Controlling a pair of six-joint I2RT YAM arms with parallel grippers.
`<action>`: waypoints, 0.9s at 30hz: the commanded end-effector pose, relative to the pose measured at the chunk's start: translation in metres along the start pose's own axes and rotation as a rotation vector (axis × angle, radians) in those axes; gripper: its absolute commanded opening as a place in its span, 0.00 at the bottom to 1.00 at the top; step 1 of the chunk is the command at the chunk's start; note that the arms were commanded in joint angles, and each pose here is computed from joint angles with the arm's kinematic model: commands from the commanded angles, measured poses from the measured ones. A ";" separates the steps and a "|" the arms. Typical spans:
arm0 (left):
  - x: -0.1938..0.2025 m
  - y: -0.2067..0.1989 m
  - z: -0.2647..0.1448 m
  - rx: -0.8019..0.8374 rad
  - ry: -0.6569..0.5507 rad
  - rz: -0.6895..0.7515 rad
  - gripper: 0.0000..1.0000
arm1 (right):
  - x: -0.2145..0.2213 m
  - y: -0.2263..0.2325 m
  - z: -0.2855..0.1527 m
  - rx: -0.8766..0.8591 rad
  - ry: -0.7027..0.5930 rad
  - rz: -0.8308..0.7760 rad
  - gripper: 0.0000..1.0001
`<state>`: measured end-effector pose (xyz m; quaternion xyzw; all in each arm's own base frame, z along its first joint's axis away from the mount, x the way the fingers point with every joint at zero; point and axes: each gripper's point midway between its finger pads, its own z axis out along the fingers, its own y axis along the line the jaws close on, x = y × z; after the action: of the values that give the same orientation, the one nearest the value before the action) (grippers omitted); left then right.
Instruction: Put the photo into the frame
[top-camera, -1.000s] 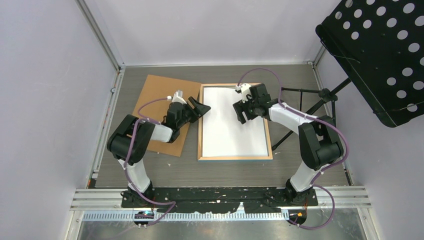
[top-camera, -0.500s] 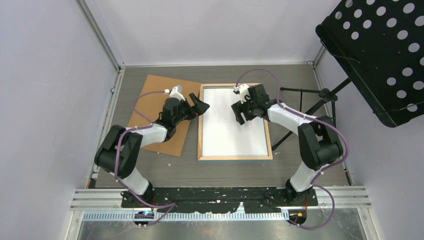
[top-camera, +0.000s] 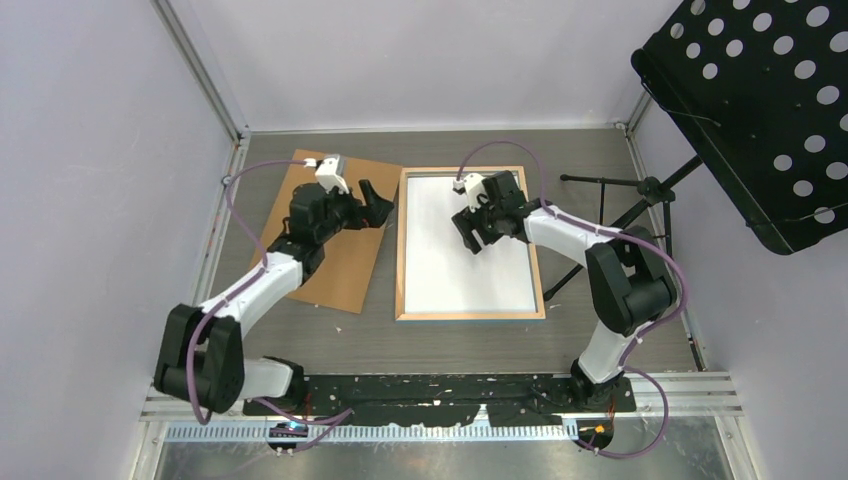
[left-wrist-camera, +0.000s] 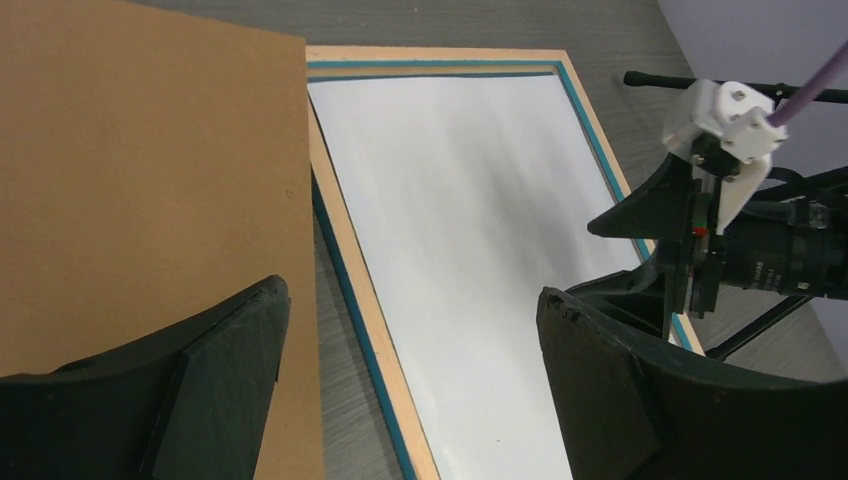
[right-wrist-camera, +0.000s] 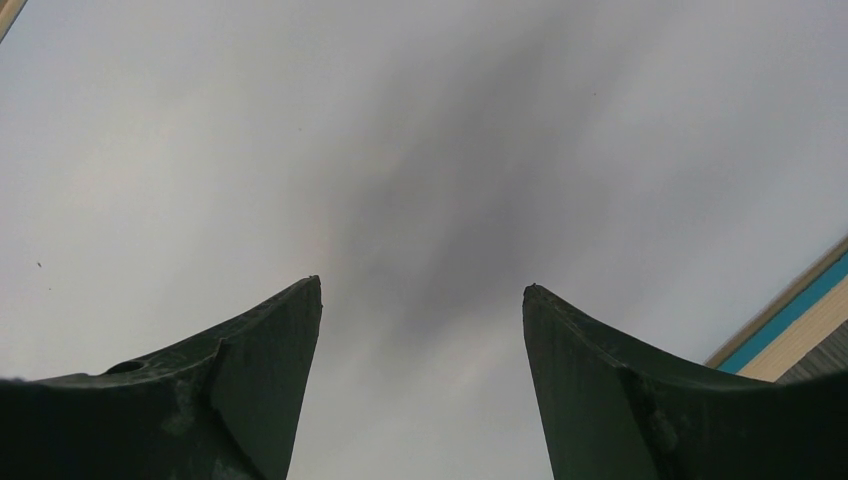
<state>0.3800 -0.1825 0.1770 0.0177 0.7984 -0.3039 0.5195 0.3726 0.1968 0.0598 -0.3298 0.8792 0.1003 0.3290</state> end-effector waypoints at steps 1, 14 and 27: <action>-0.033 -0.018 -0.026 0.046 -0.035 0.213 0.91 | -0.021 -0.002 0.001 0.021 -0.028 -0.037 0.79; -0.039 0.001 -0.061 -0.072 0.060 0.410 0.94 | -0.017 0.010 0.015 0.000 0.067 -0.044 0.79; -0.041 0.012 -0.071 -0.122 0.069 0.441 0.94 | -0.010 0.019 0.029 -0.008 0.142 -0.061 0.79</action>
<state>0.3434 -0.1333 0.2068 0.1694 0.8209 -0.1509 0.5242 0.3712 0.2184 0.0322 -0.3595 0.8944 0.0752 0.2551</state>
